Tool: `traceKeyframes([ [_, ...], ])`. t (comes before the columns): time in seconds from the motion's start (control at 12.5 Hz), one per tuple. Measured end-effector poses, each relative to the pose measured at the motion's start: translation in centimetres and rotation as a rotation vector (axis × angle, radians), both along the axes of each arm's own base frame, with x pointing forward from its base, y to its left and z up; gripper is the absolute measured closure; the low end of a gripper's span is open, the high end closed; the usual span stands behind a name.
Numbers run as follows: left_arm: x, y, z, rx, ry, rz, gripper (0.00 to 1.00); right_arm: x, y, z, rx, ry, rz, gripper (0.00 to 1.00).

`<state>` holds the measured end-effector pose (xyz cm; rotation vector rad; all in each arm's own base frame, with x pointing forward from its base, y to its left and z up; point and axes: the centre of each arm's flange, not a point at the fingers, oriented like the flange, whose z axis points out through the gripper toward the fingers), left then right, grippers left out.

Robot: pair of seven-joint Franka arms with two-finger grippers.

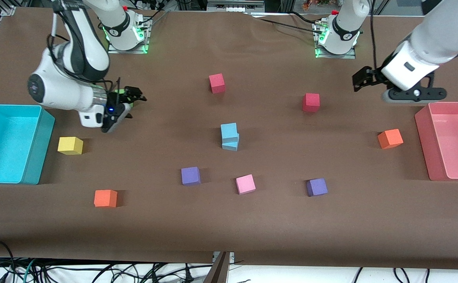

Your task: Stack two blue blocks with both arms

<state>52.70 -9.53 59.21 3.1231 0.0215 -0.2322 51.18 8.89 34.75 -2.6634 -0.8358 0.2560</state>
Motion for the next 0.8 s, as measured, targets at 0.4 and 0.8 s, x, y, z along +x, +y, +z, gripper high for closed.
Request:
traceKeyframes([
  [0.4,0.3,4.6,0.1,0.009,0.001,-0.032,0.0,4.3,-7.3,12.9,-0.306,-0.076,-0.225,0.0],
  [0.8,0.3,4.5,0.0,0.011,0.003,-0.037,0.0,4.6,-9.8,20.6,-0.364,-0.031,-0.56,0.0],
])
